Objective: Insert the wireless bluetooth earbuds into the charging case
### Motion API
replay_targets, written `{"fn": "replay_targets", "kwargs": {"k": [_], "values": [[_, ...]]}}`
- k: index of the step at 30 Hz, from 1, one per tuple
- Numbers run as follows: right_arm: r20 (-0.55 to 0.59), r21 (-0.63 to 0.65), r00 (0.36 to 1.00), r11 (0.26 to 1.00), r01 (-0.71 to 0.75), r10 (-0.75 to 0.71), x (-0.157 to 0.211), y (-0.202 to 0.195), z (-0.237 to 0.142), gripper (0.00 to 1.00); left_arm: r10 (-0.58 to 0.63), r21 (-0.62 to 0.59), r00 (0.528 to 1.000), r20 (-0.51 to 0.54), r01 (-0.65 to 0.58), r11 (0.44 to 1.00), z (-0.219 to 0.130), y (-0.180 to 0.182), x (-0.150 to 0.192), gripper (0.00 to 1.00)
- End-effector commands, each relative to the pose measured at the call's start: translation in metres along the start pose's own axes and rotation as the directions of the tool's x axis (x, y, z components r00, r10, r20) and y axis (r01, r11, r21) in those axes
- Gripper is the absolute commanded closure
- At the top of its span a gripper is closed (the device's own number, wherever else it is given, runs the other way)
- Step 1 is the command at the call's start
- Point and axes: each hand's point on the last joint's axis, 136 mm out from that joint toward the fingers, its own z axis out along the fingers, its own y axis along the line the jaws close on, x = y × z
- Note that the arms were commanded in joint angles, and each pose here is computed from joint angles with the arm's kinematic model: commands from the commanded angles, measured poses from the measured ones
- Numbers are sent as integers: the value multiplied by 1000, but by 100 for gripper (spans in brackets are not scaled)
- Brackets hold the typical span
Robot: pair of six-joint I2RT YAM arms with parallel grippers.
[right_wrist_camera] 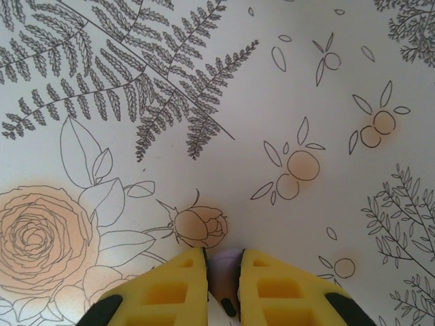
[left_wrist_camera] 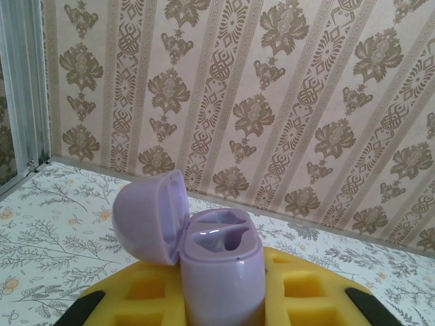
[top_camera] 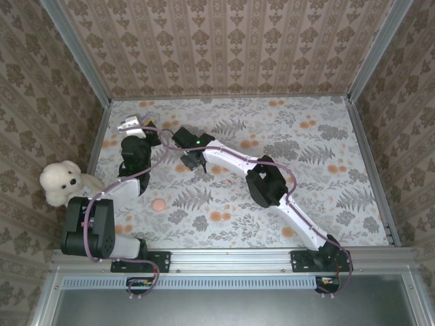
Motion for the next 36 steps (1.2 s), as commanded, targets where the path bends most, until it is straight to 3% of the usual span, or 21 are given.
{"fn": "replay_targets", "kwargs": {"k": [1,12,22,25,32,36], "values": [[-39,22,998,998,-52,53,13,-16,-4,90,-21,14,1000,2,20,1000,0,-2,-3,100],[68,-30,967,970,-243,244,1,-48,-49,92,-21,59,1000,2,21,998,2,-11,-6,100],[198,-97,913,934,-345,358,-20,-80,-107,91,20,208,999,48,-30,978,-1,-46,-10,100],[184,-95,916,934,-343,355,-20,-81,-104,90,20,218,999,48,-30,975,-1,-50,-8,100],[86,-95,933,935,-342,350,2,-63,-74,65,18,168,999,50,-26,985,0,-42,-8,100],[51,-101,938,936,-337,343,7,-54,-57,64,17,139,999,49,-23,990,1,-38,-9,100]]}}
